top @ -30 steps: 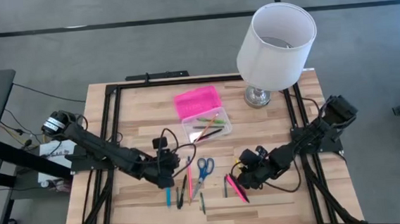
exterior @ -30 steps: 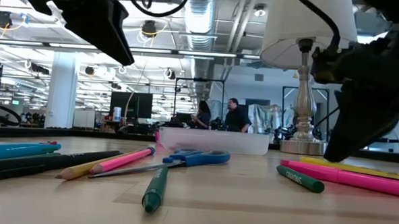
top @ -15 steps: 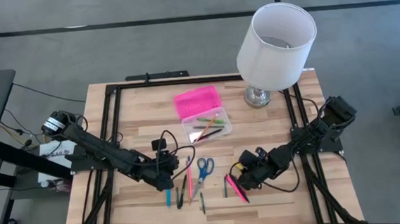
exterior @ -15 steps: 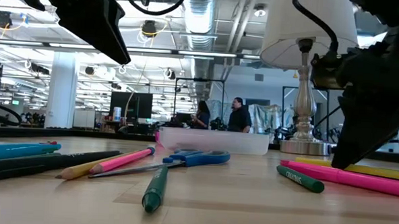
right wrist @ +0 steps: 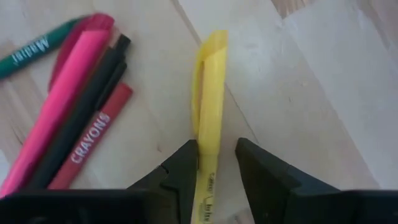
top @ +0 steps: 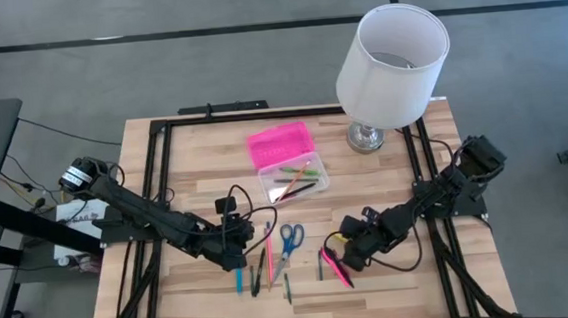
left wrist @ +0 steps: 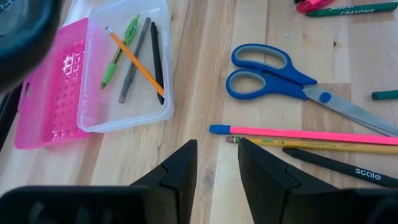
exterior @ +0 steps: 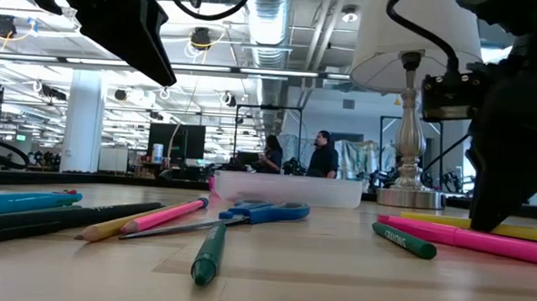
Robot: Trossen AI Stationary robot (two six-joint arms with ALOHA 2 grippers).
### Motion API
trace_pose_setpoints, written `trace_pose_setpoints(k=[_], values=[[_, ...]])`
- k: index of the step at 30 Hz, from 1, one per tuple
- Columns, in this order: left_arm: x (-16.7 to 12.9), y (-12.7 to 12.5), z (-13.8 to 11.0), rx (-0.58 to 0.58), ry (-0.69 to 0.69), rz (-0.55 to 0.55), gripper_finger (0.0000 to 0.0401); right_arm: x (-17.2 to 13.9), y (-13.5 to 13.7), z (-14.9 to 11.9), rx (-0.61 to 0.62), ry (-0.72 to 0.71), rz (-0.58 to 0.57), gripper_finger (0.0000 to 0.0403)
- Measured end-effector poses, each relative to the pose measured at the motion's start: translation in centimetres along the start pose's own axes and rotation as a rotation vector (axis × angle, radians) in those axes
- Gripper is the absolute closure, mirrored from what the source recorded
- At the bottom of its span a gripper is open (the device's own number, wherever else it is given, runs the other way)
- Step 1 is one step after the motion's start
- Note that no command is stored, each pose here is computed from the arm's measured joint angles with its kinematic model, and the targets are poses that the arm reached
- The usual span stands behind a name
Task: Pick & place school supplies into a supply box
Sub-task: Put the yellow pen into the pink supply box
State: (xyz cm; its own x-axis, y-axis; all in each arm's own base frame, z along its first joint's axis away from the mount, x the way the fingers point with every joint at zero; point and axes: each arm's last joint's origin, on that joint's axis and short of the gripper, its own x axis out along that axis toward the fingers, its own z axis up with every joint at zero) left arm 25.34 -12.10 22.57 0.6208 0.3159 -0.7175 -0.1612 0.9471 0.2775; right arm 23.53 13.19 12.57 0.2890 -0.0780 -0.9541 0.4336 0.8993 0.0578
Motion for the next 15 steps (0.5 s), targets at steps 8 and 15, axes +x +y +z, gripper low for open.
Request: trace_pose_setpoints(k=[8, 15], values=[[0.01, -0.01, 0.03, -0.002, -0.003, 0.001, 0.0290, -0.14, -0.15, 0.48, -0.047, 0.034, 0.002, 0.0342], [0.00, -0.01, 0.04, -0.002, -0.004, 0.002, 0.0290, -0.11, -0.33, 0.75, -0.080, 0.034, 0.001, 0.0389]])
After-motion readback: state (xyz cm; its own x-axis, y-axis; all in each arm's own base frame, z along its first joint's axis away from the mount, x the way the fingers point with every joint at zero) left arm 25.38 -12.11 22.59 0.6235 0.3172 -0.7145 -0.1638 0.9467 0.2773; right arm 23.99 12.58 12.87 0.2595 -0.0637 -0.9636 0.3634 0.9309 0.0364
